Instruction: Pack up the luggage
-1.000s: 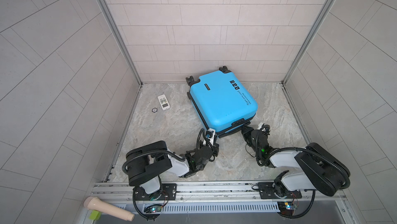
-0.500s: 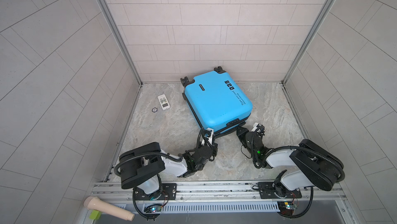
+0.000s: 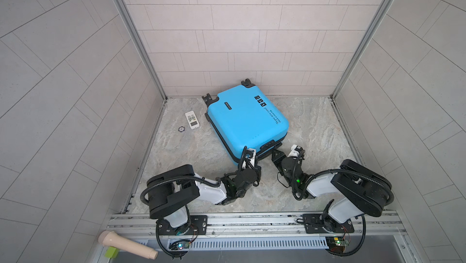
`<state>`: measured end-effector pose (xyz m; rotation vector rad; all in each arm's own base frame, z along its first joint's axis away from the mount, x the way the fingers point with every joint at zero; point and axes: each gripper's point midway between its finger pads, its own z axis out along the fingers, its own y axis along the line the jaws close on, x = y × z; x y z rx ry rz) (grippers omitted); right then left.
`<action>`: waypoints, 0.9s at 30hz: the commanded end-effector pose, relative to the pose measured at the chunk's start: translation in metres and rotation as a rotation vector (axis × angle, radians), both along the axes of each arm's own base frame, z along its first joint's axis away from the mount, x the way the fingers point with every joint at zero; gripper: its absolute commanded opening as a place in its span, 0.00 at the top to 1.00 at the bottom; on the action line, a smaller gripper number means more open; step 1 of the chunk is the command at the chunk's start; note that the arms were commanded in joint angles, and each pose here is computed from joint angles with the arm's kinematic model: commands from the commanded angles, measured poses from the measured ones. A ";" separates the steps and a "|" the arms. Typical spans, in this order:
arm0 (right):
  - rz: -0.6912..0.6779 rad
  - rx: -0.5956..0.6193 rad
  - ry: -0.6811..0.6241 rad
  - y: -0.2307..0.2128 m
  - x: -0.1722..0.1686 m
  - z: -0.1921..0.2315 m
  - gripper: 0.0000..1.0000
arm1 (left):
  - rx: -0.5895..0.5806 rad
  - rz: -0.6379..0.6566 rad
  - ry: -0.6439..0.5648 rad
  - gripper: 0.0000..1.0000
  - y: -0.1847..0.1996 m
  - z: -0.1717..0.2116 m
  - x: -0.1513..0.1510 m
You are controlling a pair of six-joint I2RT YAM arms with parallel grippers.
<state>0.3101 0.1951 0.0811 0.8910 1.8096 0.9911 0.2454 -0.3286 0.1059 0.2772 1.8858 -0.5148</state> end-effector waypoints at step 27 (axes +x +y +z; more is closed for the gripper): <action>0.306 -0.199 0.126 -0.006 -0.060 0.025 0.66 | -0.228 -0.285 -0.062 1.00 -0.078 0.065 -0.035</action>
